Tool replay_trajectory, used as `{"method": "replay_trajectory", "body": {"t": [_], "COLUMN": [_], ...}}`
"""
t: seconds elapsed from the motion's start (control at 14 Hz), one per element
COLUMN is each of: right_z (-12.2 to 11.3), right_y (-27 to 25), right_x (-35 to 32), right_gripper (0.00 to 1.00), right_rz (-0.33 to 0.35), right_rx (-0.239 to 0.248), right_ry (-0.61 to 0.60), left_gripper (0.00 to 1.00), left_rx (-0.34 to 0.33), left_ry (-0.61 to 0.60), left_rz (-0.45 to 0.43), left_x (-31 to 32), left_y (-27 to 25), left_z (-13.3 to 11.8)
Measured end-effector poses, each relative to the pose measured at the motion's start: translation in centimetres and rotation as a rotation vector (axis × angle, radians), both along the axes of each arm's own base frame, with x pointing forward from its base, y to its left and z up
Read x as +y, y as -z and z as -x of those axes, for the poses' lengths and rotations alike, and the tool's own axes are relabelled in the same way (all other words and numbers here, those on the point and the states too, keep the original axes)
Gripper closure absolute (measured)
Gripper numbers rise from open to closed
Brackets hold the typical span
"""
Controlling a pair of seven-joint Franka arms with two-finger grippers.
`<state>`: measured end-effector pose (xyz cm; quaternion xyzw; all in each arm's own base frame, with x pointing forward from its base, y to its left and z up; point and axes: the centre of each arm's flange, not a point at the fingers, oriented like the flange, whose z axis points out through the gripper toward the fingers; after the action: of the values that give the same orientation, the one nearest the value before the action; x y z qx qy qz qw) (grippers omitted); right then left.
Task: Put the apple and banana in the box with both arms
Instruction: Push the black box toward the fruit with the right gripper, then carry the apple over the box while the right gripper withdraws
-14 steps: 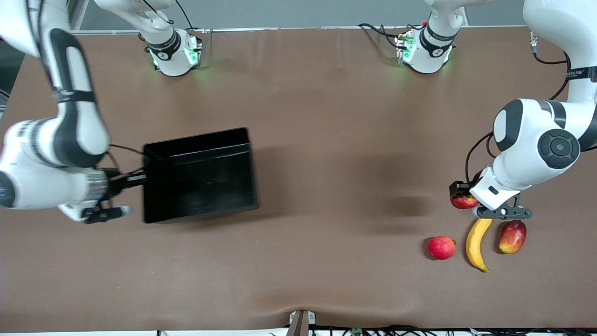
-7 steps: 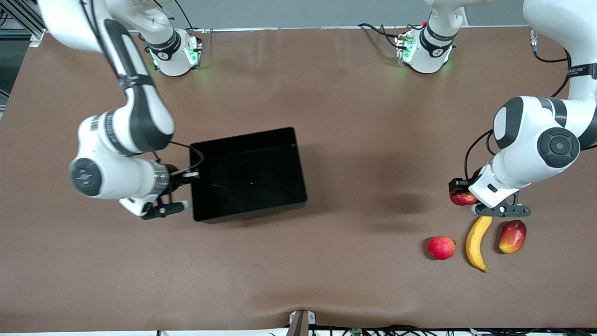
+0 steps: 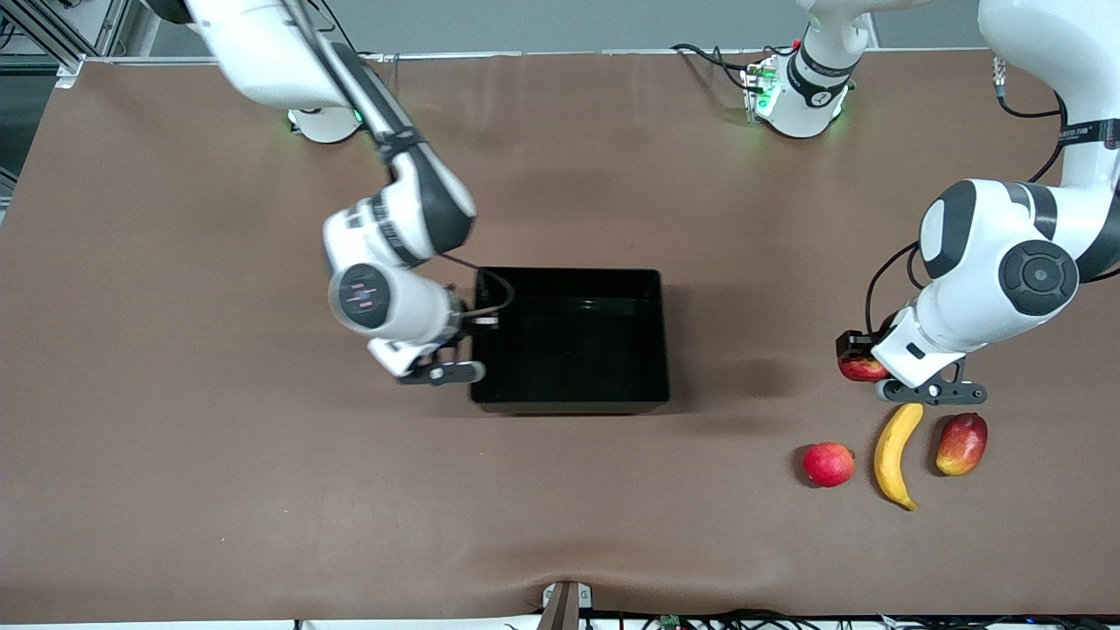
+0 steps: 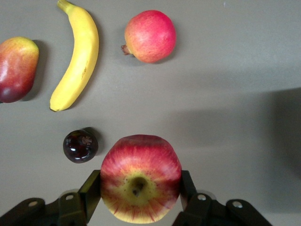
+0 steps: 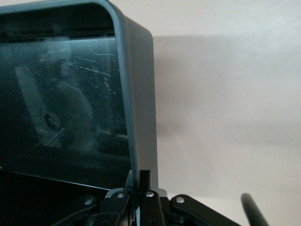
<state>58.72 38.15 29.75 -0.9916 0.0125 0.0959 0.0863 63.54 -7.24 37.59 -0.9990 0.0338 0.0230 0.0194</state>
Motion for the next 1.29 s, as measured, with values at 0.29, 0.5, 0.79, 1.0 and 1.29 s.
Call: {"method": "replay_trajectory", "body": {"t": [0.29, 0.5, 0.79, 1.0, 1.29], "right_z": [1.8, 2.0, 0.1, -2.5, -4.7], "right_y": [3.9, 4.5, 0.0, -7.2, -15.5], "right_x": [4.2, 5.2, 4.8, 1.8, -3.9], "right_gripper": [0.94, 0.78, 0.37, 0.07, 0.00], "right_rz": [-0.033, -0.040, -0.044, 0.004, 0.033], "right_rx": [-0.013, -0.029, -0.033, 0.013, 0.020], "right_ry": [0.045, 0.045, 0.038, 0.026, 0.060], "left_gripper": [0.29, 0.29, 0.29, 0.29, 0.29], "left_rx": [0.006, 0.009, 0.007, 0.007, 0.012], "left_ry": [0.010, 0.020, -0.016, -0.028, -0.088], "left_rz": [0.003, 0.006, 0.004, 0.003, 0.001], "left_x": [-0.7, -1.5, -3.9, -5.6, -10.0], "left_y": [0.2, 0.3, 0.3, 0.4, 1.5], "left_z": [0.2, 0.4, 0.8, 1.1, 2.1]}}
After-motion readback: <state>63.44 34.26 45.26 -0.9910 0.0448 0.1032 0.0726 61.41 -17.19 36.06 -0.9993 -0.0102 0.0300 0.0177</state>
